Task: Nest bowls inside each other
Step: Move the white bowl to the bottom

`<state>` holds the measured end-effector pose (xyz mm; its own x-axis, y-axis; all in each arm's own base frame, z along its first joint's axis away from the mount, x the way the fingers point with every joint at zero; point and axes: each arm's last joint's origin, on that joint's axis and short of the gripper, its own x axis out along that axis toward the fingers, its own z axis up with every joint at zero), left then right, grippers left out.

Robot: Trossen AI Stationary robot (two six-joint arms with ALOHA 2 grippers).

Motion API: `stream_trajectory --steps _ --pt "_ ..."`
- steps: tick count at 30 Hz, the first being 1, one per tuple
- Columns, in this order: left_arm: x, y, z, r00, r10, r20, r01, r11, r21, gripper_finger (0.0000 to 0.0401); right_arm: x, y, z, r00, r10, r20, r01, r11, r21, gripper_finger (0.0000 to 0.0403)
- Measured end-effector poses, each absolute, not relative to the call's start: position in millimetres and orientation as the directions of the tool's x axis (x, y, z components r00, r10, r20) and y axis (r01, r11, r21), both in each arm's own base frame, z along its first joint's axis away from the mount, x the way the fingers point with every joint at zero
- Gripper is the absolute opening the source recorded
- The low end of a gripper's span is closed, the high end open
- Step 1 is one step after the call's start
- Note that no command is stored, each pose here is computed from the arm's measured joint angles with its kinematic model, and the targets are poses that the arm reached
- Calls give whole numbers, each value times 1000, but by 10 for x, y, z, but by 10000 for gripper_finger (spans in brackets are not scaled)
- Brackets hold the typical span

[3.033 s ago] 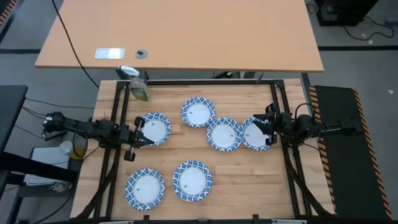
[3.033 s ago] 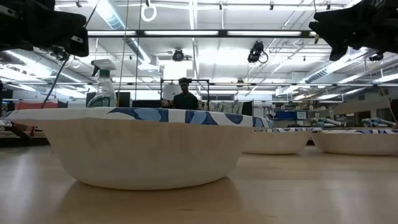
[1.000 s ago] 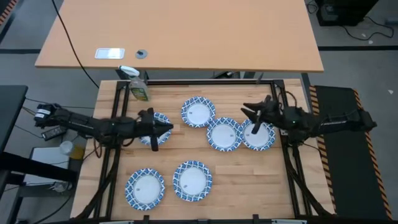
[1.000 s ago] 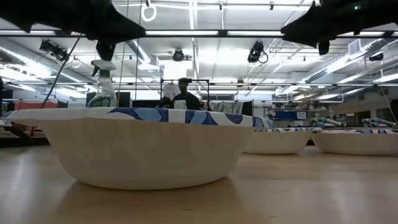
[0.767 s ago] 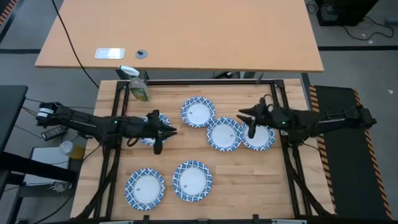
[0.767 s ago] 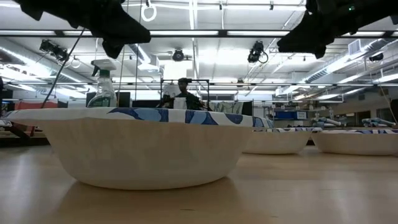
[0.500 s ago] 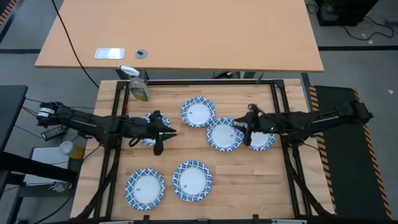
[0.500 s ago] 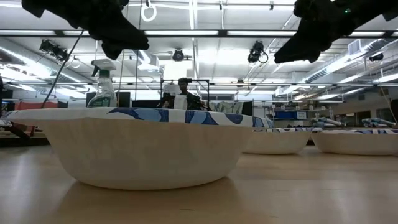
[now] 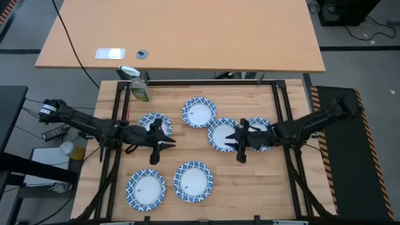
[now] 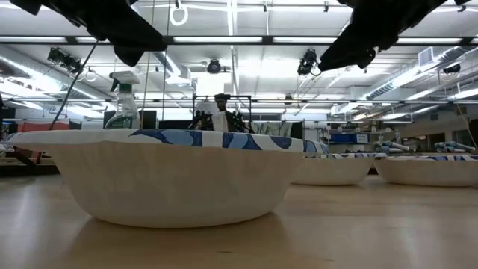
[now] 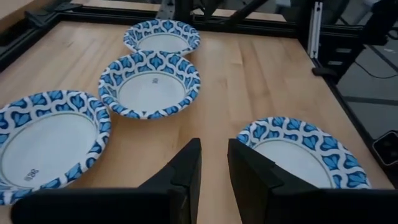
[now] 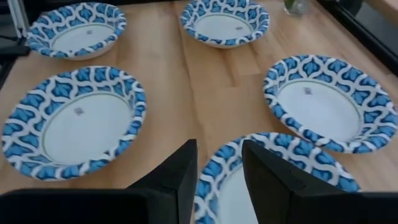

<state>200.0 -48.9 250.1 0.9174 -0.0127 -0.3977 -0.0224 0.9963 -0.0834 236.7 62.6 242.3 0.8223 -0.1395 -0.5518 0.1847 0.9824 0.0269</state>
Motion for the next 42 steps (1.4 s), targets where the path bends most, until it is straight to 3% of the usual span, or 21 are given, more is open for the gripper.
stream_trajectory --steps 13,21,42 --pt "2075 -691 2565 906 -80 -415 21 989 -146 85 2671 858 2439 806 -164 -568 229 972 44 135" --pt "2251 -617 2586 769 15 -640 -43 999 -28 85 2705 738 2496 733 -177 -657 254 967 22 135" --pt "2242 -698 2503 714 -53 -698 90 996 16 85 2588 718 2420 633 -159 -757 211 977 -28 135"
